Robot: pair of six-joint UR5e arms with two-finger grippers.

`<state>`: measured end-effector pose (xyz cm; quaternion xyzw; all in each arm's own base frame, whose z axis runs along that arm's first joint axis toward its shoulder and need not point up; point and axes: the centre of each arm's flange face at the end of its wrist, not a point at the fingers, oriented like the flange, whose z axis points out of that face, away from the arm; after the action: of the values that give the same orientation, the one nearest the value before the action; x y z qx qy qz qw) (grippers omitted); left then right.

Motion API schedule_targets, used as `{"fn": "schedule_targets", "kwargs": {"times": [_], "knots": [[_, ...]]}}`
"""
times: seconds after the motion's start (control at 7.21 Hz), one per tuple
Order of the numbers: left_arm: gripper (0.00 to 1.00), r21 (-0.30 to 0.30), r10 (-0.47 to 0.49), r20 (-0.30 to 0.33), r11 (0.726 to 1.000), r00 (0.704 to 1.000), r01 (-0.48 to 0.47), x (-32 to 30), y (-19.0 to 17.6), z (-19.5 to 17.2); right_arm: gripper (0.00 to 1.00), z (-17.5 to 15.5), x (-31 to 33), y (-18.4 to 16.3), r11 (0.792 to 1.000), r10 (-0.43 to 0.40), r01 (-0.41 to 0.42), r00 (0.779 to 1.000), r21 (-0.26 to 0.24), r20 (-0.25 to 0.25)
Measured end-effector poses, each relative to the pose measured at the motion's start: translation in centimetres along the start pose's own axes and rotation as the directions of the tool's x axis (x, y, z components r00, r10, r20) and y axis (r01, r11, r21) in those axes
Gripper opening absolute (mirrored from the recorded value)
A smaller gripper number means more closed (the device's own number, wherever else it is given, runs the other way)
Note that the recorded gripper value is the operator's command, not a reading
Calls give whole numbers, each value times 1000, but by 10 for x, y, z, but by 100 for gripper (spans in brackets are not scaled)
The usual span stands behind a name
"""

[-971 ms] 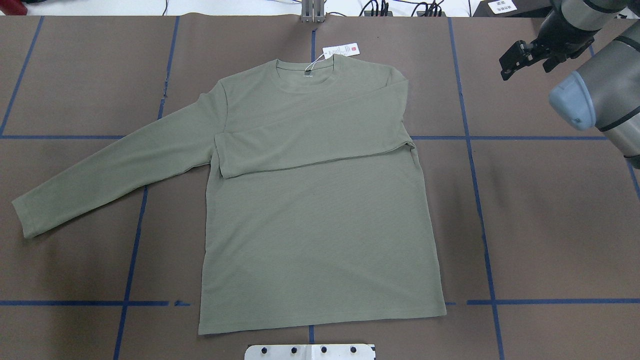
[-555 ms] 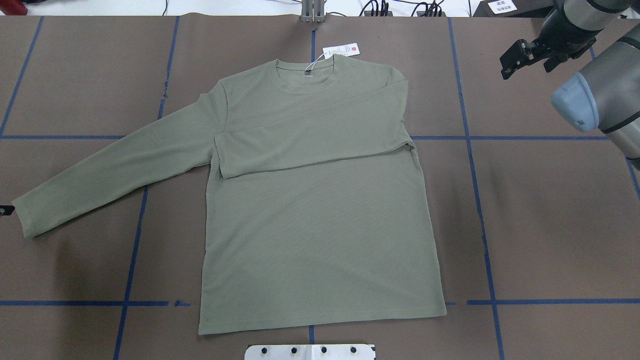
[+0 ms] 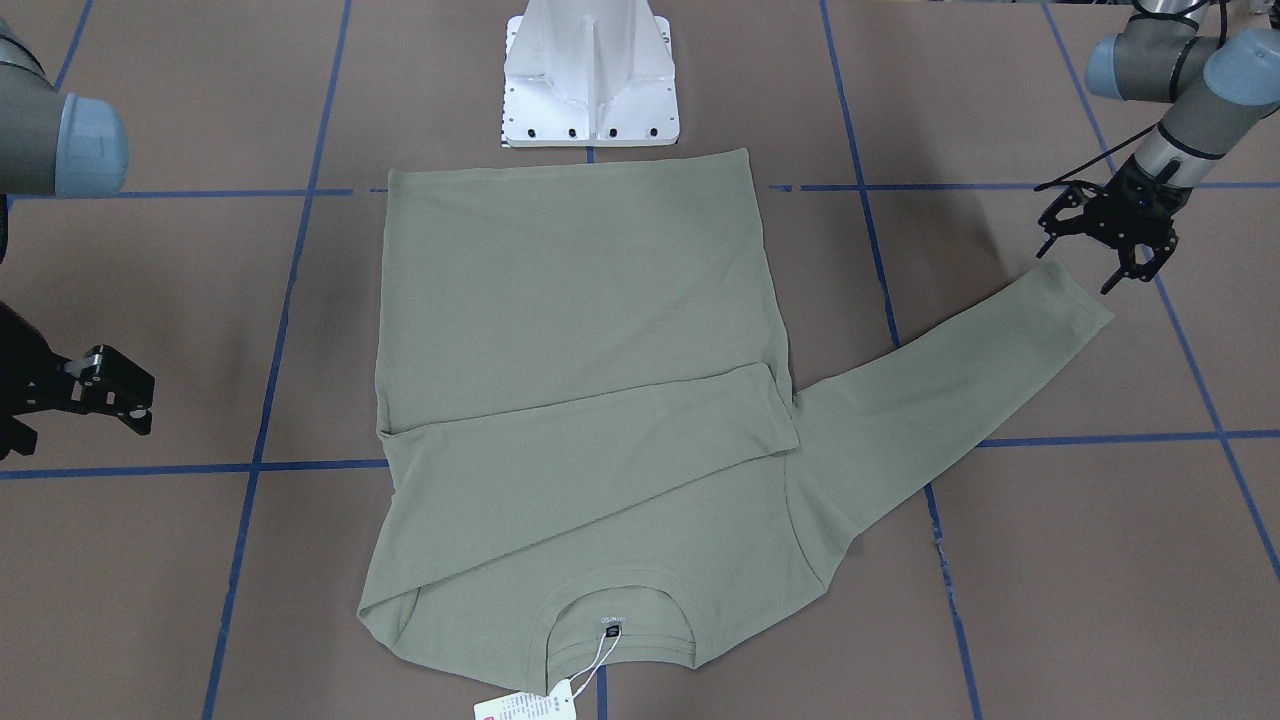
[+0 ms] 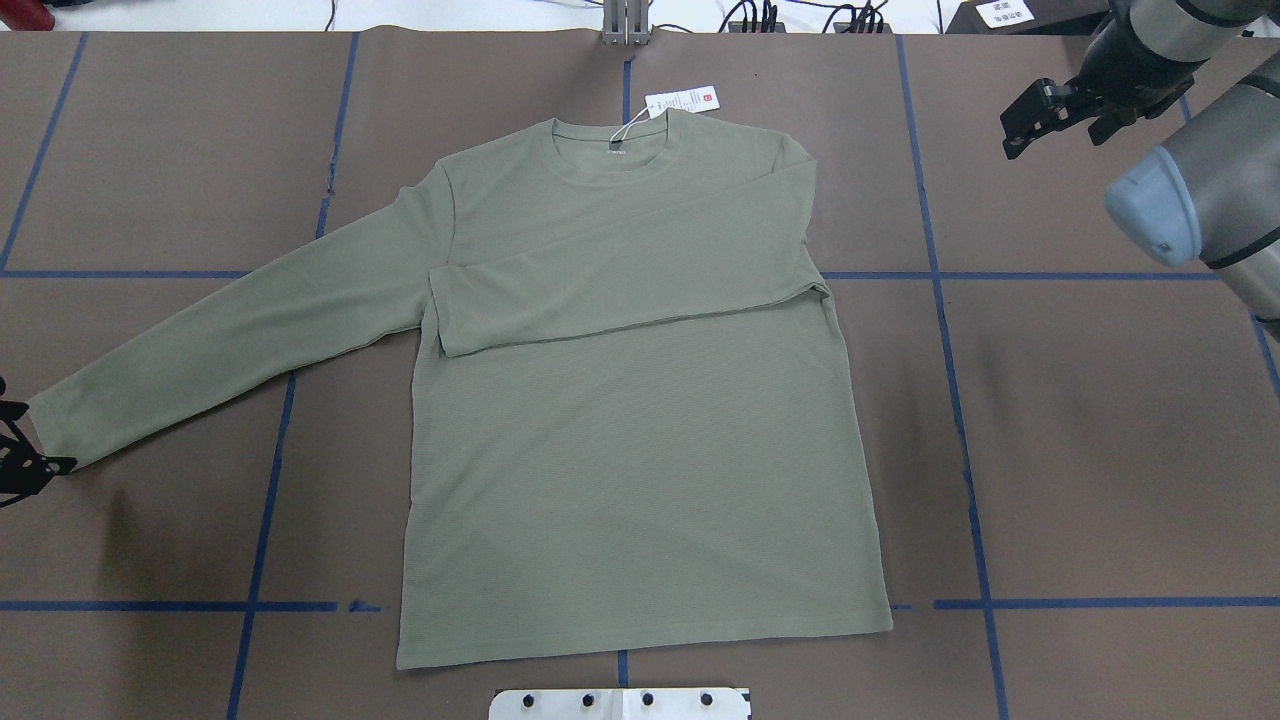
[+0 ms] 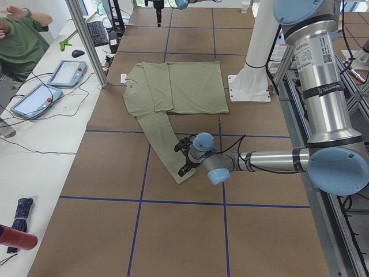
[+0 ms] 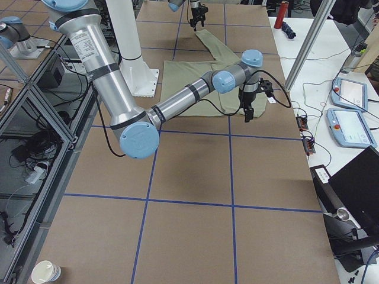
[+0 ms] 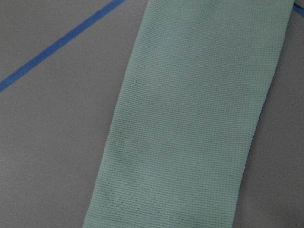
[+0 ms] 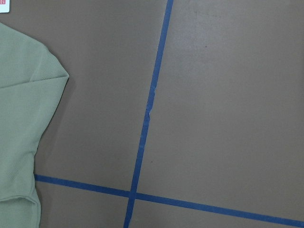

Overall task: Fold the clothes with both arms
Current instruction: 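Grasp the sleeve cuff nearest the left gripper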

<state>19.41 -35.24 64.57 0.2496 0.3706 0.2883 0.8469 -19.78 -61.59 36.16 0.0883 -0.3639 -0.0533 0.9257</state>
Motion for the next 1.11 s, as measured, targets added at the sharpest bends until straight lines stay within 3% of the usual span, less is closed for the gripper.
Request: {"fn": "schedule_targets", "kwargs": {"times": [0.28, 0.42, 0.69, 0.83, 0.97, 1.11], "knots": [[94, -13, 19, 0, 1000, 1000, -19, 7, 4, 5, 100, -2, -1, 2, 1000, 2, -2, 1000, 3, 2], [83, -20, 33, 1, 999, 999, -33, 12, 5, 10, 100, -3, -2, 3, 1000, 7, -7, 1000, 4, 3], [28, -30, 54, 16, 998, 998, -53, 19, 8, 17, 100, -5, -4, 4, 1000, 9, -9, 1000, 8, 7], [11, -35, 56, 21, 998, 998, -55, 20, 12, 16, 100, -6, -4, 4, 1000, 10, -10, 1000, 9, 7], [0, -38, 55, 25, 998, 998, -54, 19, 16, 14, 100, -6, -4, 4, 1000, 12, -12, 1000, 9, 8], [0, -38, 53, 27, 998, 998, -52, 19, 18, 11, 100, -6, -5, 4, 1000, 15, -15, 1000, 10, 8]]}}
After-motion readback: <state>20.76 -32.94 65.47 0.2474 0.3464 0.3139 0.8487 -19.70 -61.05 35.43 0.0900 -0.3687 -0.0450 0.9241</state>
